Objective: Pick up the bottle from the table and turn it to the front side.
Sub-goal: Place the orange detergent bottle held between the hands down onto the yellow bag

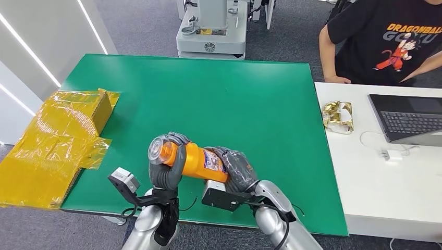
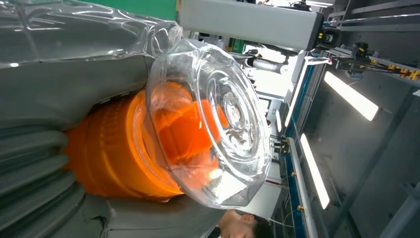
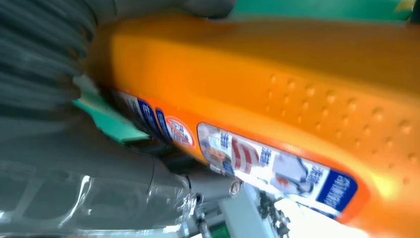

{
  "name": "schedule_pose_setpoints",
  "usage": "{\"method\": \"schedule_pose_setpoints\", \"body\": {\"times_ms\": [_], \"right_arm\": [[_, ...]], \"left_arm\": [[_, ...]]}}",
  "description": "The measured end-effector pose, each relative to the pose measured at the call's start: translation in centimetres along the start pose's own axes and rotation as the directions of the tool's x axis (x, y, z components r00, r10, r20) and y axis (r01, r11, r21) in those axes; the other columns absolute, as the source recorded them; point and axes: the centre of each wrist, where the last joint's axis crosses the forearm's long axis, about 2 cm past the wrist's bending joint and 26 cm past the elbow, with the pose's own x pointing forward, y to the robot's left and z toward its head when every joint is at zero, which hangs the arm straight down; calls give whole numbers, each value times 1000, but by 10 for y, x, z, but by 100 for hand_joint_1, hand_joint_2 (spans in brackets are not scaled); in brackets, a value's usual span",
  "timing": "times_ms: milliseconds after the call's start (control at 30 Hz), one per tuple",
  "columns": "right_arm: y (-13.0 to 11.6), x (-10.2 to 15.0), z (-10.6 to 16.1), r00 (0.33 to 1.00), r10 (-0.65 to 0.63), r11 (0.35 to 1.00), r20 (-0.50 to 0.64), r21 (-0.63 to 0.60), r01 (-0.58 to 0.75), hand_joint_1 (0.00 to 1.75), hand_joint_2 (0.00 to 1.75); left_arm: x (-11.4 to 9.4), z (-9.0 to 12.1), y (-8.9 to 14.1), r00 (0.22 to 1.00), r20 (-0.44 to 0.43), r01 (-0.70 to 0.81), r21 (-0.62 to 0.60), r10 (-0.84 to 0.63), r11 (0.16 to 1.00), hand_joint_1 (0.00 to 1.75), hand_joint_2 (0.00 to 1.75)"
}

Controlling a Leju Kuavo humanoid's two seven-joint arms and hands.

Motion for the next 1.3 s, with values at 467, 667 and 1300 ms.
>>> {"method": "schedule_pose_setpoints", "body": {"times_ms": [467, 667, 1300], "right_arm": [[7, 2, 21, 997, -74, 972, -5, -223, 71, 0, 175], [4, 15, 32, 995, -91, 895, 43, -434, 101, 0, 175], [-6, 70, 66, 960, -146, 527, 240, -802, 281, 0, 175]], "left_arm": [[9, -2, 3, 999, 44, 17, 13, -18, 1000, 175, 175], [10, -3, 4, 998, 52, 20, 16, -21, 1000, 175, 175], [25, -24, 32, 956, 139, 258, 30, -260, 966, 175, 175]]}}
